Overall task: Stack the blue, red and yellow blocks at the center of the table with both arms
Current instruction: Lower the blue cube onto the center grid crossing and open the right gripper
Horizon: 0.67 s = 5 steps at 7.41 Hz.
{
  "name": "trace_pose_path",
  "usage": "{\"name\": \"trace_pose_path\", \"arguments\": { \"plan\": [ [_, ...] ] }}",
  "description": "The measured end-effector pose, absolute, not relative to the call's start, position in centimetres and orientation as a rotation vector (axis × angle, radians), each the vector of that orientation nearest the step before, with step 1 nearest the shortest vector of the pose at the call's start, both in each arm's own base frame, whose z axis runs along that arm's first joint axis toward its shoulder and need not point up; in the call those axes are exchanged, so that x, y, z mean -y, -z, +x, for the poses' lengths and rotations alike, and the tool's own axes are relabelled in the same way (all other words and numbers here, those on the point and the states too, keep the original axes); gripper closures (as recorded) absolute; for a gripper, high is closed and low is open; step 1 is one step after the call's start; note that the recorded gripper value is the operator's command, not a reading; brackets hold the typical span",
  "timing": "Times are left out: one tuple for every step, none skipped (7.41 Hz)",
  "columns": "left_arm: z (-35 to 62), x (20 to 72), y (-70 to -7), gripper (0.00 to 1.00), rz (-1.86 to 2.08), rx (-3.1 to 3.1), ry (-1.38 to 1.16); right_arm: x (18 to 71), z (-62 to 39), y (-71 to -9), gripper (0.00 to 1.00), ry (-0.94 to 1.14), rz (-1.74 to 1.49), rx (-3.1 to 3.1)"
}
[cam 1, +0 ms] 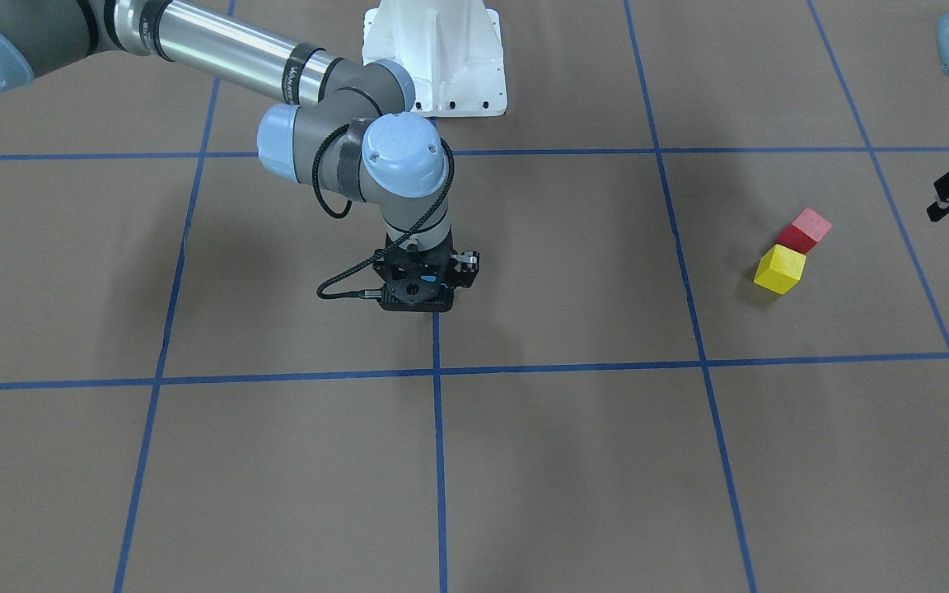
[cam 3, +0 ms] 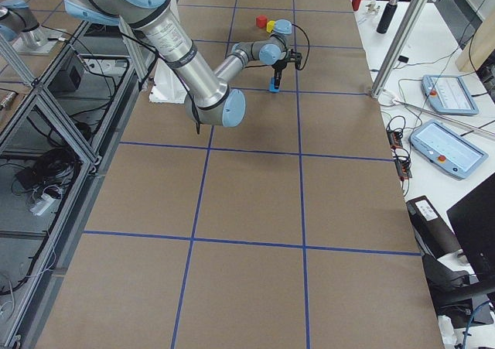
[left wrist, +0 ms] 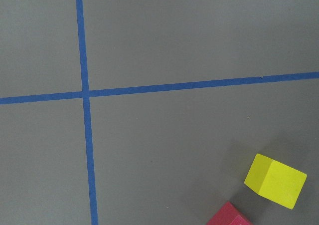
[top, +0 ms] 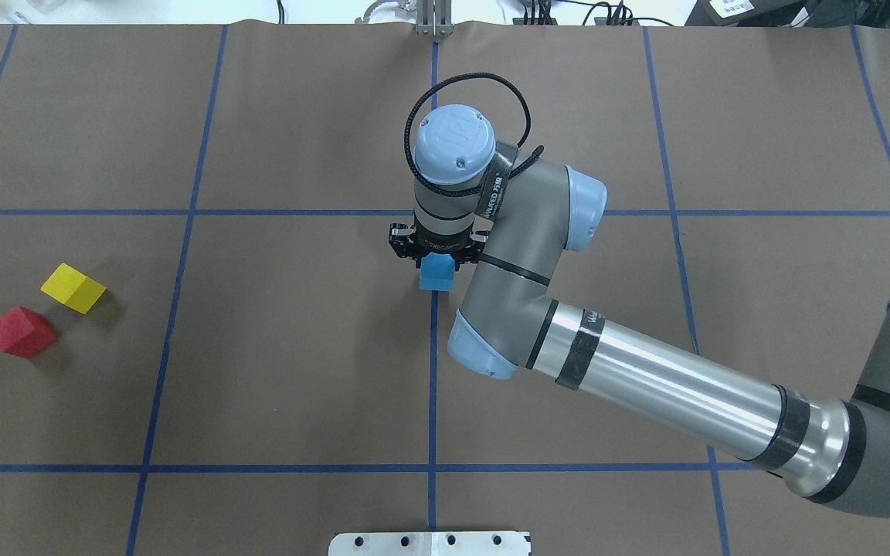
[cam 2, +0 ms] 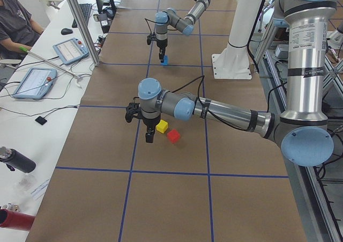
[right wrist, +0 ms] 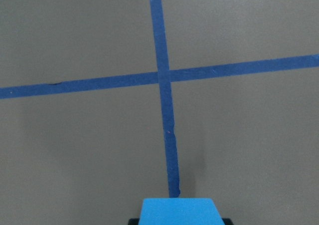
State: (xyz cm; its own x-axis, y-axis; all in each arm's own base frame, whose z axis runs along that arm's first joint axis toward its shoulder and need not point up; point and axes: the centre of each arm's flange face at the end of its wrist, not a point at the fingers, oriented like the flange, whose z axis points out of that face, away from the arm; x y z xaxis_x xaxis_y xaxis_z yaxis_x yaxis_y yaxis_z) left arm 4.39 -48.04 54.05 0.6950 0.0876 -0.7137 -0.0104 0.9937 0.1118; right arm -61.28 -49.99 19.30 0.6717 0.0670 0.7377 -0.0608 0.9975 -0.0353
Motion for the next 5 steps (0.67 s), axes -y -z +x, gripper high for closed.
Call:
{"name": "trace_pose_path", "arguments": {
  "plan": [
    [4.39, 48.04, -54.03, 0.01, 0.102, -0.801, -0.055, 49.98, -61.32, -19.33, 1.0, -0.064, -0.004, 0.83],
    [4.39, 48.04, -54.03, 0.01, 0.102, -0.801, -0.055, 50.0, -61.39, -19.42, 1.0, -0.056, -0.001, 0.828],
    [4.39, 48.04, -54.03, 0.01, 0.102, -0.801, -0.055, 50.08, -61.48, -19.63, 1.0, -0.049, 0.002, 0.823],
    [4.39, 48.04, -54.03, 0.01, 0.102, -0.801, -0.055, 50.15, -61.57, -19.85, 1.0, -0.045, 0.004, 0.819],
    [4.39, 48.04, -54.03, 0.01, 0.102, -0.801, -0.055, 50.21, -61.63, -20.0, 1.0, -0.043, 0.006, 0.816]
  ]
}}
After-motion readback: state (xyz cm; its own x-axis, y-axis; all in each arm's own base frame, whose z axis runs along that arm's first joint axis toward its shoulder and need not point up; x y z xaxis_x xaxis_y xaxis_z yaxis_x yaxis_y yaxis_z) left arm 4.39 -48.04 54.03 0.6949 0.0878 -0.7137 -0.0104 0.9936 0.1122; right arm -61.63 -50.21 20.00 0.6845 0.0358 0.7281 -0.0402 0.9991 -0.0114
